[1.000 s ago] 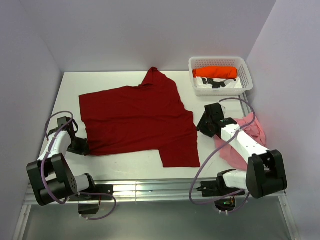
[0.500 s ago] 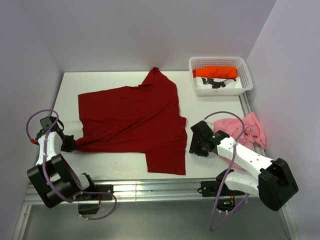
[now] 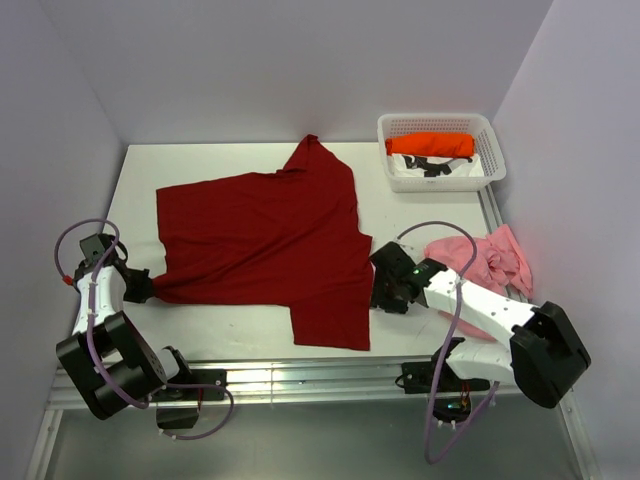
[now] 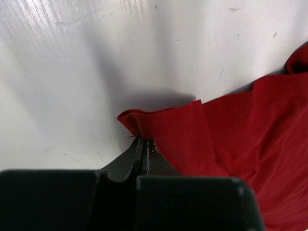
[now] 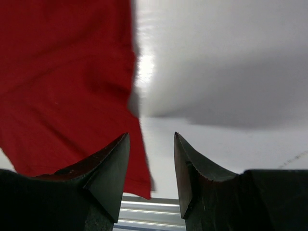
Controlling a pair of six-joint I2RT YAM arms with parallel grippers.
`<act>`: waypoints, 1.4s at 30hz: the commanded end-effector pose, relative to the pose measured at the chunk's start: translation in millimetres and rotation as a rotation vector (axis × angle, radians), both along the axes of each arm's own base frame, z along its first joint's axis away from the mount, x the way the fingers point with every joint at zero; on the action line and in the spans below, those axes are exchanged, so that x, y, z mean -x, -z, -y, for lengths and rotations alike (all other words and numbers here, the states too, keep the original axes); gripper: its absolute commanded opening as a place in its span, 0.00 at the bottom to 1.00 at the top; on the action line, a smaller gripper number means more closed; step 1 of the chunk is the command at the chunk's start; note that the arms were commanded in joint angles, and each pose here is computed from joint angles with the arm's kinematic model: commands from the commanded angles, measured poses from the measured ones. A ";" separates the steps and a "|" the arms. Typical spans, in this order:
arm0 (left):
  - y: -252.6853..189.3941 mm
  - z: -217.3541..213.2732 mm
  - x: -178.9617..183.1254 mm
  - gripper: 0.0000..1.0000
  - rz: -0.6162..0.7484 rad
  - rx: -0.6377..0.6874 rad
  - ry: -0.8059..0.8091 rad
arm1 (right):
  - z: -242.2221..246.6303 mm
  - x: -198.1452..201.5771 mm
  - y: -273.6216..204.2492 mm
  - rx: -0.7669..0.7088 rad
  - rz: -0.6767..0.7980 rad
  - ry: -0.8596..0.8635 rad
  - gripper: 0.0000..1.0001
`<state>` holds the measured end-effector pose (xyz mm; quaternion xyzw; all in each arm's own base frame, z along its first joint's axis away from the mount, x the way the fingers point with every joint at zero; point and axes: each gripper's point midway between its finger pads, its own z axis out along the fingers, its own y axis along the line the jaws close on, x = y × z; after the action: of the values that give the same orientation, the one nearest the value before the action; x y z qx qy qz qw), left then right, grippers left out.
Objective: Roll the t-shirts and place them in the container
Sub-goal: Flatten the tshirt
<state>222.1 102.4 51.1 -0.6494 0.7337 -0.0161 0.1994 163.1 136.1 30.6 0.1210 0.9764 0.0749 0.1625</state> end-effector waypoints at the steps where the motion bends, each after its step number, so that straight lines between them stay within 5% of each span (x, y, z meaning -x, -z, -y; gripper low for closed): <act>1: -4.4 0.0 1.1 0.00 0.005 -0.002 0.004 | -20.0 -18.3 -11.7 -0.060 0.044 -0.006 0.49; 9: -20.1 4.7 10.1 0.02 0.010 0.001 -0.021 | -30.2 -8.1 -4.1 -0.098 0.033 -0.025 0.48; 12: -29.1 11.4 15.6 0.29 0.014 0.015 -0.011 | -32.2 -15.8 -12.4 -0.094 0.060 -0.031 0.48; 13: -33.4 13.4 16.7 0.49 0.028 0.011 -0.007 | -33.3 -18.2 -14.3 -0.094 0.067 -0.032 0.48; 16: -44.2 12.3 24.9 0.71 0.018 -0.014 -0.018 | -39.4 -28.2 -20.6 -0.100 0.095 -0.047 0.48; 19: -58.0 6.2 27.7 0.83 0.013 -0.053 -0.026 | -43.9 -40.8 -26.6 -0.085 0.112 -0.055 0.48; 26: -104.6 0.0 -56.7 0.82 0.289 -0.095 0.290 | -49.7 -51.3 -33.6 -0.097 0.151 -0.082 0.47; 31: -108.9 -19.0 -125.7 0.78 0.392 -0.084 0.298 | -48.9 -52.4 -26.7 -0.080 0.154 -0.104 0.43; 41: -70.7 -15.1 -251.0 0.75 0.345 0.003 0.354 | -53.0 -60.7 -29.5 -0.082 0.185 -0.119 0.29; 42: -56.5 -18.2 -257.5 0.74 0.328 0.011 0.341 | -54.6 -60.7 -30.1 -0.090 0.188 -0.121 0.16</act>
<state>453.0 106.5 100.5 -0.4918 0.8099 -0.1503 0.2822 208.3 182.4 46.2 0.0616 0.9686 0.1204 0.2086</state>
